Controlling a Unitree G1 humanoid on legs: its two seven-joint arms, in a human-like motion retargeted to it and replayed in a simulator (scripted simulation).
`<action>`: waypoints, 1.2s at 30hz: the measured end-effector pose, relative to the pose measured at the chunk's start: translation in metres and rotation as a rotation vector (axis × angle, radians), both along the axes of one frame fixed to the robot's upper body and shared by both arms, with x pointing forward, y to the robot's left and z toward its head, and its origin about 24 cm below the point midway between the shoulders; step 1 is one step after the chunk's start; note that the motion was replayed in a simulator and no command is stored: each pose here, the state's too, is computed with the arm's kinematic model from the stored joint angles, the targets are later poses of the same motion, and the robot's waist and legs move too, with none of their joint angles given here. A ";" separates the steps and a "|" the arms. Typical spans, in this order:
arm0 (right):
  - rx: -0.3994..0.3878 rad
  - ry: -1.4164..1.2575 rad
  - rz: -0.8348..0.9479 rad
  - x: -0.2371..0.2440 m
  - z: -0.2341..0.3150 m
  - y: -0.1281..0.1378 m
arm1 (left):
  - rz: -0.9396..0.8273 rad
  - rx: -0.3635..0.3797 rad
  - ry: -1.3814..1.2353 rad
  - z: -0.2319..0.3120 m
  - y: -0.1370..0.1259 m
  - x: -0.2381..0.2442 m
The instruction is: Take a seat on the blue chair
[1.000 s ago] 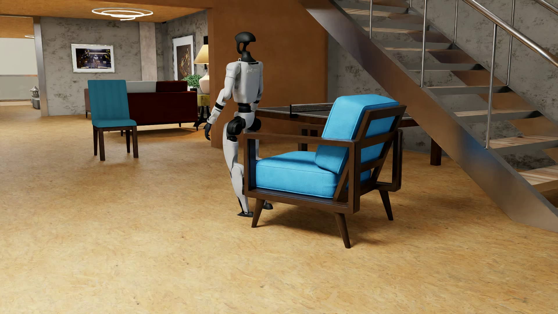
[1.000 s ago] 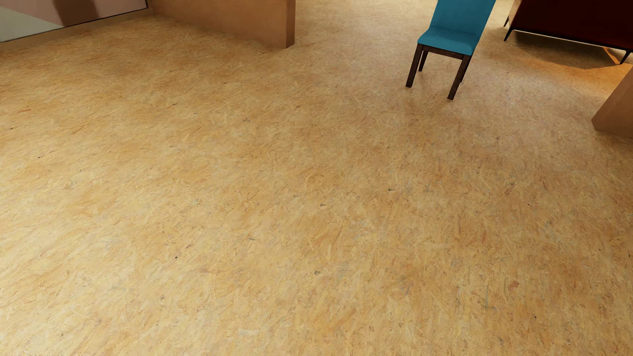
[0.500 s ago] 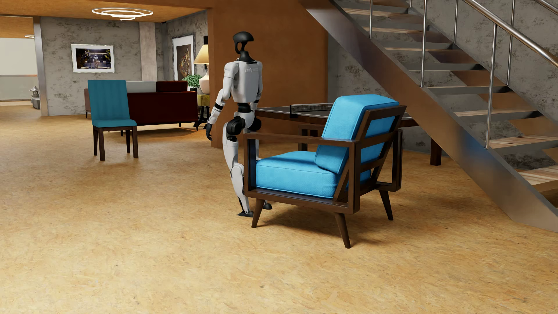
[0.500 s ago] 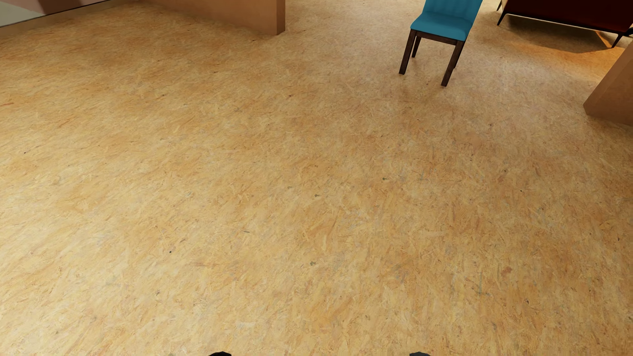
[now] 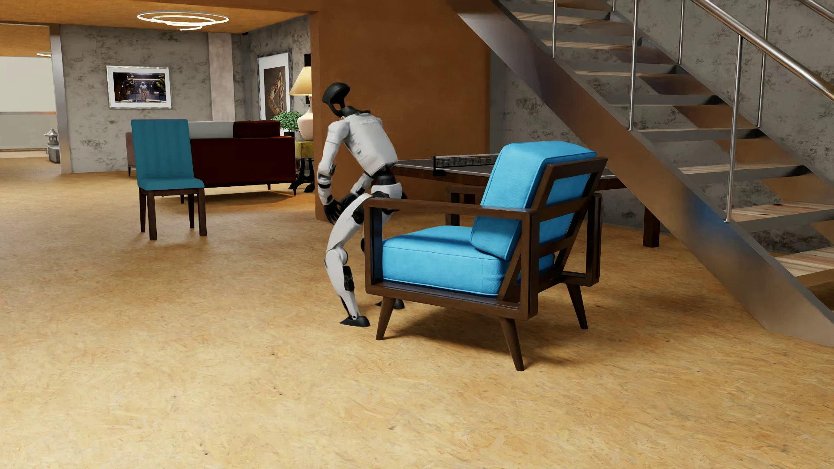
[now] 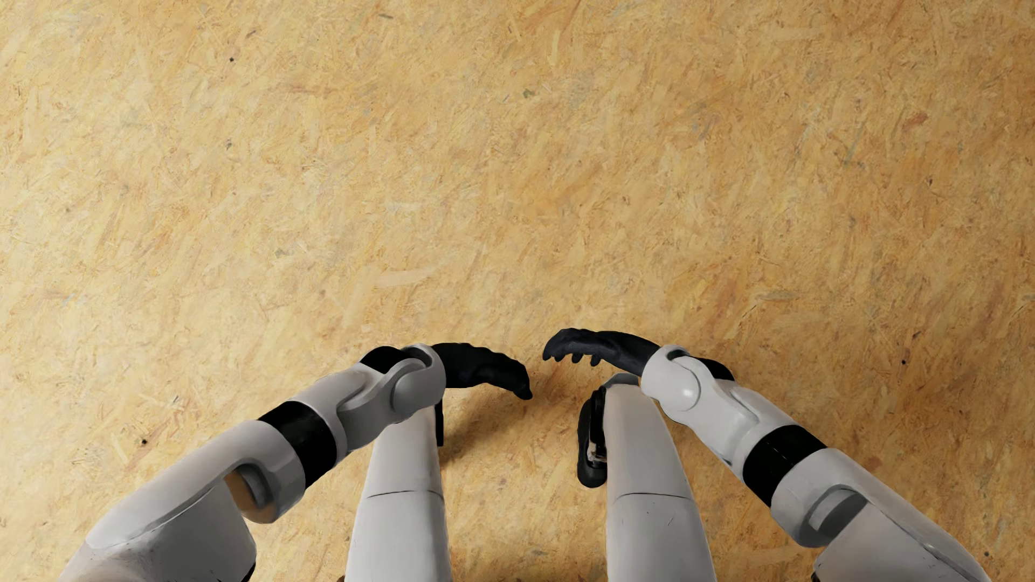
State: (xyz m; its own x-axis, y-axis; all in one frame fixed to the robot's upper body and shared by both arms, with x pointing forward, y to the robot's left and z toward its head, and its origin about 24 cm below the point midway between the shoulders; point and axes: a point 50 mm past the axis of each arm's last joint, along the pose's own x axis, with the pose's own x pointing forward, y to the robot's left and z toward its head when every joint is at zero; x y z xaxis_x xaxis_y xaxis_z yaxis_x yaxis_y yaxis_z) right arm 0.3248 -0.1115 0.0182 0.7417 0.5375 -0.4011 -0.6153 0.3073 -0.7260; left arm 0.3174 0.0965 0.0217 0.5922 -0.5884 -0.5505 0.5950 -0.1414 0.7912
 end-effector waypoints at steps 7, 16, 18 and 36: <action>0.195 -0.639 0.346 -0.012 0.176 0.020 | -0.361 -0.266 -0.531 0.135 -0.027 -0.016; 0.472 -0.866 0.345 -0.065 0.217 -0.007 | -0.196 -0.644 -0.769 0.172 0.015 -0.044; 0.447 -0.828 0.294 -0.056 0.206 -0.011 | -0.133 -0.627 -0.747 0.164 0.020 -0.036; 0.531 -0.240 -0.592 -0.027 0.006 -0.059 | 0.822 -0.604 -0.229 -0.014 0.094 -0.023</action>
State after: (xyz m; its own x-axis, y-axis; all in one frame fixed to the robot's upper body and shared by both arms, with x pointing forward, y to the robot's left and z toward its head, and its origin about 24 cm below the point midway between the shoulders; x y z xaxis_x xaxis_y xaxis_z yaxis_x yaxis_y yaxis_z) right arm 0.2981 -0.1709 0.0244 0.9945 0.1049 0.0015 -0.0911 0.8704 -0.4838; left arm 0.2942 0.1908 0.0075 0.9876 -0.0974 -0.1232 0.1561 0.6955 0.7013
